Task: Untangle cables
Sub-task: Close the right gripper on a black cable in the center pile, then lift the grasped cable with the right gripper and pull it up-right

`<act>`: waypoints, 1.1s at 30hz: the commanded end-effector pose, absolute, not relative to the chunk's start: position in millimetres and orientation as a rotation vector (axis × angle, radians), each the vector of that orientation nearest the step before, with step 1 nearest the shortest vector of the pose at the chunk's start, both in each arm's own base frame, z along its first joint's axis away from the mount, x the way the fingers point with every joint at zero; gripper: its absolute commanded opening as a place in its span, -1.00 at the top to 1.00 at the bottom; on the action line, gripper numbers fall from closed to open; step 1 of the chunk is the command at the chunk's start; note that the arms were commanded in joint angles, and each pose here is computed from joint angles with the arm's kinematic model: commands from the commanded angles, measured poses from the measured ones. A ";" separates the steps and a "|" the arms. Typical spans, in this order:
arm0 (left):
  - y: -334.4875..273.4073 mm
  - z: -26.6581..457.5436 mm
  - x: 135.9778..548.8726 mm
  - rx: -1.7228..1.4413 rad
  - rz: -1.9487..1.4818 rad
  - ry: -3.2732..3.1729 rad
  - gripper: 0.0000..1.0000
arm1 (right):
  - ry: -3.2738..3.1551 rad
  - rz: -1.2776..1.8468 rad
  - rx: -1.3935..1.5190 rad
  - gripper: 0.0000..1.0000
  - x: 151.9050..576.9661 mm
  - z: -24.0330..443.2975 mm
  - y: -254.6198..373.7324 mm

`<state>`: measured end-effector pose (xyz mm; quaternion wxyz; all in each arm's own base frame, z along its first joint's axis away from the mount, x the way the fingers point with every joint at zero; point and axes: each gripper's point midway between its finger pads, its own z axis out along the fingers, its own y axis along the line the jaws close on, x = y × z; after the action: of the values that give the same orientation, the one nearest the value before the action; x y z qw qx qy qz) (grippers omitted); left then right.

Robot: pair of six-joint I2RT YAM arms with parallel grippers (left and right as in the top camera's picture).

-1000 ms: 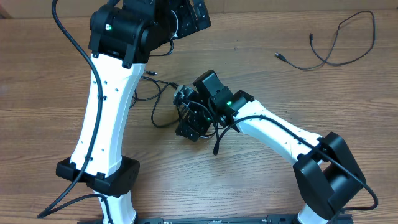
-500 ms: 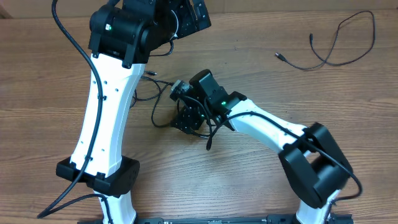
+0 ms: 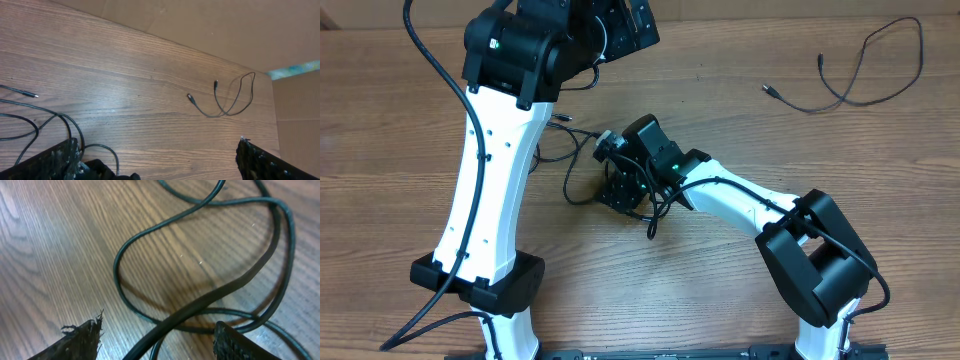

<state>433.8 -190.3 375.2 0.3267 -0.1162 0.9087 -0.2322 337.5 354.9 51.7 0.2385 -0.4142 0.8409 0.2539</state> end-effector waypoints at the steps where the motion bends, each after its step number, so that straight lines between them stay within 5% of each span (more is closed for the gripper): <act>1: -187.4 370.8 438.2 -0.290 -0.580 2.385 -0.99 | 2.285 0.657 -1.110 -0.37 345.4 54.3 355.6; 4: -187.4 370.8 438.2 -0.290 -0.580 2.385 -1.00 | 2.258 0.656 -1.102 -0.19 349.9 58.1 358.4; 9: -187.4 370.8 438.2 -0.290 -0.580 2.385 -0.99 | 2.262 0.609 -1.059 0.47 358.0 58.6 355.4; 14: -187.4 370.8 438.2 -0.290 -0.580 2.385 -0.99 | 2.269 0.605 -1.054 0.92 358.0 57.9 354.5; 24: -187.4 370.8 438.2 -0.290 -0.580 2.385 -0.99 | 2.296 0.615 -1.005 0.93 360.1 62.1 349.6; 33: -187.4 370.8 438.2 -0.290 -0.580 2.385 -0.99 | 2.339 0.635 -0.731 0.93 377.2 132.9 296.2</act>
<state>433.8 -190.3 375.4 0.3269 -0.1162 0.9087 -0.2323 364.7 313.6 72.4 0.2481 -0.3206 0.8864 0.2236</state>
